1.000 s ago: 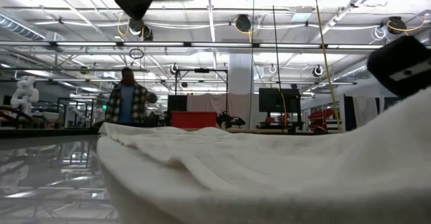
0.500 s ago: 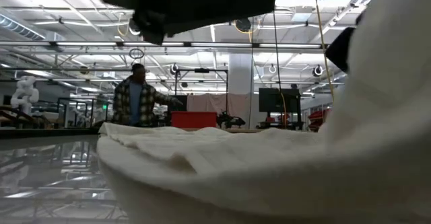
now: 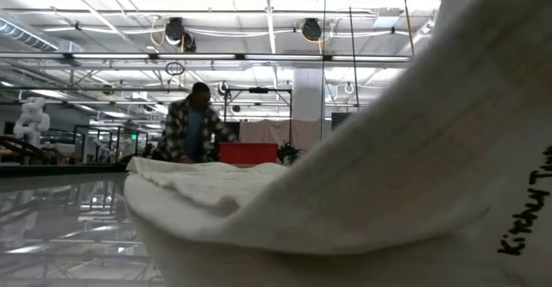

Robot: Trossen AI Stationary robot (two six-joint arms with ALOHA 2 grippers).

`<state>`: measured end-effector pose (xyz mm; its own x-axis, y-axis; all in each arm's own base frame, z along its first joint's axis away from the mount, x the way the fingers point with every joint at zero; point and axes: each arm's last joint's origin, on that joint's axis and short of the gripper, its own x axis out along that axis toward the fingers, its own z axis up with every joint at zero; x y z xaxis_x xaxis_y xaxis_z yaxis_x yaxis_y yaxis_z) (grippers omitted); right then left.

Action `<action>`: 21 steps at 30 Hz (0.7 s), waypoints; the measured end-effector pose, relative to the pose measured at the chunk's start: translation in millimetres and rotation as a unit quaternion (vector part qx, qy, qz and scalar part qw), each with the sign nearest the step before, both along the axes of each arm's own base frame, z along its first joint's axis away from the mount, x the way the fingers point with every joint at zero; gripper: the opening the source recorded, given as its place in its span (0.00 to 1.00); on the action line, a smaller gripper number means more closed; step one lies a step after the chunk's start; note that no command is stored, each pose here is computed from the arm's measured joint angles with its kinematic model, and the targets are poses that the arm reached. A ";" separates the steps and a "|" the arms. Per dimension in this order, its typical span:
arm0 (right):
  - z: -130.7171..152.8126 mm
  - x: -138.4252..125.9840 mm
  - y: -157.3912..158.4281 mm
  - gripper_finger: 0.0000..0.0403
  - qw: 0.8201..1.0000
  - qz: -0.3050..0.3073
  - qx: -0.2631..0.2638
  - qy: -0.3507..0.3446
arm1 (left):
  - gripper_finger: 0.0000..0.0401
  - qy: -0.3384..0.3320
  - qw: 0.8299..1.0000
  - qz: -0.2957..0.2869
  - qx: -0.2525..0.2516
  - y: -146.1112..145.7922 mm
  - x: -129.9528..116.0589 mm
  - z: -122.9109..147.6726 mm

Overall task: Roll towel
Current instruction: Roll the white-brown patterned towel

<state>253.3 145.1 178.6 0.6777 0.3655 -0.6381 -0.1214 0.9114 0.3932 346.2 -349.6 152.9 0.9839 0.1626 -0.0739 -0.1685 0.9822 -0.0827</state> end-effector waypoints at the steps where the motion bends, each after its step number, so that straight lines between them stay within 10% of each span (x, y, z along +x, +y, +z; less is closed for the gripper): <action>1: 0.1 0.5 -0.7 0.01 1.000 -0.002 0.001 0.000 | 0.78 0.003 1.000 0.000 -0.015 -1.5 -0.9 -0.7; 21: 2.4 9.8 -14.3 0.01 0.999 -0.039 0.013 -0.012 | 0.78 0.061 0.995 0.001 -0.080 -1.5 -4.2 -21.3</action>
